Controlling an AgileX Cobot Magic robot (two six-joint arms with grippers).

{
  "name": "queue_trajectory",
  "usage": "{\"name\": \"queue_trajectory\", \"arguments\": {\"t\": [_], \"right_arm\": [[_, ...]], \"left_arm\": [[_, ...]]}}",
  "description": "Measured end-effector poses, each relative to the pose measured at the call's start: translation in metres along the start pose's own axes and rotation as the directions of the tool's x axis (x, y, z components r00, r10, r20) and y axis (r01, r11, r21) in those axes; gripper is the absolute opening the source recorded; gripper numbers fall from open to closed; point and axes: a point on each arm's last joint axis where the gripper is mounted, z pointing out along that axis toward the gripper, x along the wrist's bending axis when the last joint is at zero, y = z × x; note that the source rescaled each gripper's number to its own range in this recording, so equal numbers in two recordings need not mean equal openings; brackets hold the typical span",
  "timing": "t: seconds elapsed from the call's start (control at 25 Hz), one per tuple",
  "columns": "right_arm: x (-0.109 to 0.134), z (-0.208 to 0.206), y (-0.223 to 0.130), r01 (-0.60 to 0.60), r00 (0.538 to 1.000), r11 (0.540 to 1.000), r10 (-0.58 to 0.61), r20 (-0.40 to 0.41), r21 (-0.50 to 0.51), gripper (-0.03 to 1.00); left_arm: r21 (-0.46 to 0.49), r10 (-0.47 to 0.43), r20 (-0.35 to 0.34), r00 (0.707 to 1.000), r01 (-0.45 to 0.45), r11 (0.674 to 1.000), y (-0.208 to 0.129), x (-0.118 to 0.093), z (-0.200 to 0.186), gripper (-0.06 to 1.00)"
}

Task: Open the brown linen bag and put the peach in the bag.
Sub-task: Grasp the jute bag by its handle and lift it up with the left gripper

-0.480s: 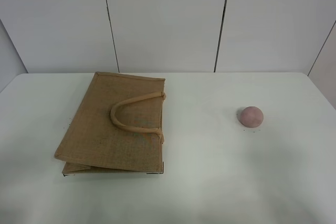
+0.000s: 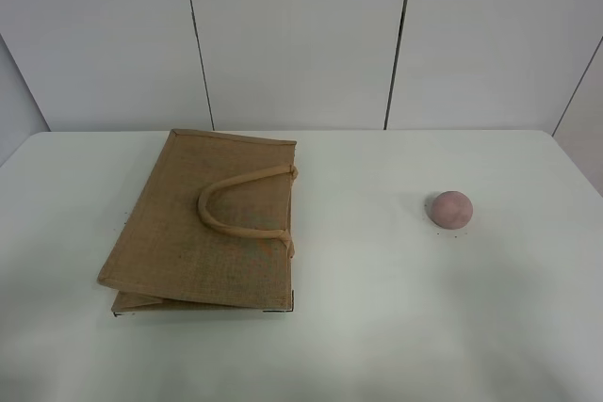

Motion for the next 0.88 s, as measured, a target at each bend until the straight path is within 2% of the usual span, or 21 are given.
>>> {"name": "queue_trajectory", "arguments": {"t": [0.68, 0.8, 0.88], "right_arm": [[0.000, 0.000, 0.000, 0.000, 1.000, 1.000, 0.000, 0.000, 0.000, 1.00], [0.000, 0.000, 0.000, 0.000, 1.000, 1.000, 0.000, 0.000, 0.000, 1.00], [0.000, 0.000, 0.000, 0.000, 1.000, 1.000, 0.000, 0.000, 0.000, 1.00]], "left_arm": [[-0.008, 0.000, 0.000, 1.000, 0.000, 1.000, 0.001, 0.000, -0.001, 0.82], [-0.013, 0.000, 0.000, 1.000, 0.000, 1.000, 0.015, 0.000, -0.008, 0.82], [0.029, -0.002, 0.000, 1.000, 0.002, 1.000, 0.036, 0.001, -0.007, 0.82]]}}
